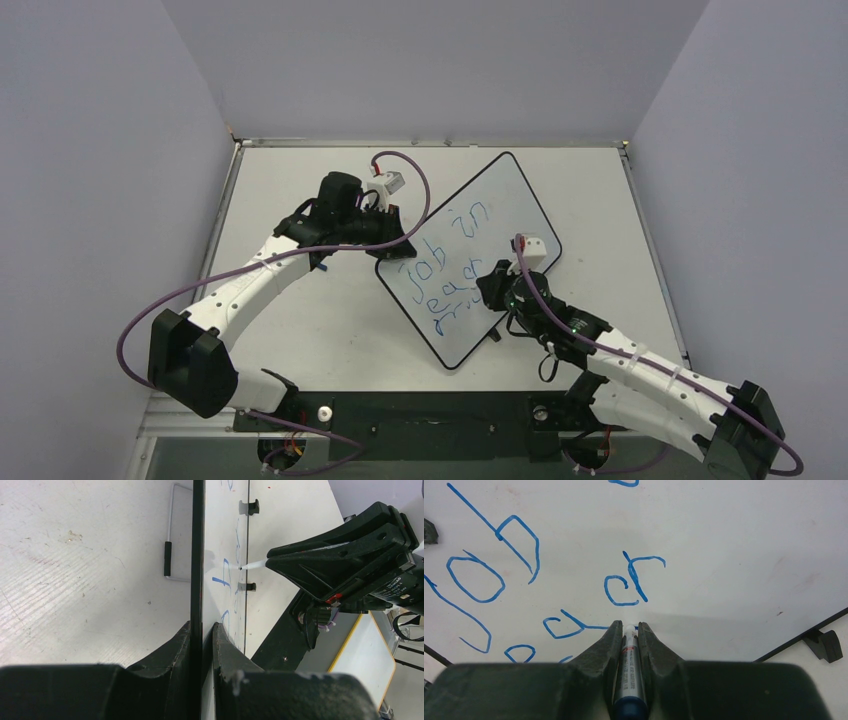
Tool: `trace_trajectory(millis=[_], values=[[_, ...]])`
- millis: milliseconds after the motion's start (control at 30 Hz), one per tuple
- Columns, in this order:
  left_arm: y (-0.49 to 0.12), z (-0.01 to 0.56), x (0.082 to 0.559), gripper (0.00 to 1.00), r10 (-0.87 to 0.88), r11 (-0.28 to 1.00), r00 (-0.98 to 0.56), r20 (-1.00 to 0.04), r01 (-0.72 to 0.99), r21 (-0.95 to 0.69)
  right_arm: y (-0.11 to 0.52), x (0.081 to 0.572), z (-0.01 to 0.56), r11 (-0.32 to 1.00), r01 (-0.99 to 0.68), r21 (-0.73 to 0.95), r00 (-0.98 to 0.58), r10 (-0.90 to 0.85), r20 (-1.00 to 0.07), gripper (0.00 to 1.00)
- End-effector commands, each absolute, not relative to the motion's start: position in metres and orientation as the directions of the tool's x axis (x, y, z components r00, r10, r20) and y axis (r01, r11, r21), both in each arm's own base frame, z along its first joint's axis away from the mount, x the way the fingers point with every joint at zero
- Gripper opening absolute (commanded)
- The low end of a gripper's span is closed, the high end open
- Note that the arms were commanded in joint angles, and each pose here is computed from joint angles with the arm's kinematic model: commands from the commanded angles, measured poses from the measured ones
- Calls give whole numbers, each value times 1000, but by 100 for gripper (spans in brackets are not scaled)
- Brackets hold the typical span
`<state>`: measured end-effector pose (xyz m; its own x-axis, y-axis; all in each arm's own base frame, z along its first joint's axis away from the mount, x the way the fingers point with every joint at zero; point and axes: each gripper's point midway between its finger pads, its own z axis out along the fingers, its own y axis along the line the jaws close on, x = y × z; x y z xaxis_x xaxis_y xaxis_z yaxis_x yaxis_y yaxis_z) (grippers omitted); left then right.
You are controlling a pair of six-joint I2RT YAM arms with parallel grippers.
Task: Write a sentence on the whiteboard
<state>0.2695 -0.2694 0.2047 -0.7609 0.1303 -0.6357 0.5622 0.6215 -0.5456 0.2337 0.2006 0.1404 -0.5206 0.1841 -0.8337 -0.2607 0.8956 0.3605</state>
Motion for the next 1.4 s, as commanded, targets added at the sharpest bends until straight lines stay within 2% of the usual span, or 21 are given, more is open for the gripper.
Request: trace_trajectory(millis=[0, 700, 1367], values=[[-253, 184, 275, 0, 193, 698, -731, -654, 571, -432, 206, 225, 130, 871, -275, 408, -545, 208, -812, 0], [-252, 185, 274, 0, 193, 700, -732, -653, 569, -432, 192, 212, 112, 880, -242, 408, -576, 208, -791, 0], [-251, 186, 273, 0, 192, 699, -730, -656, 571, -430, 197, 230, 168, 879, -276, 388, -481, 223, -848, 0]])
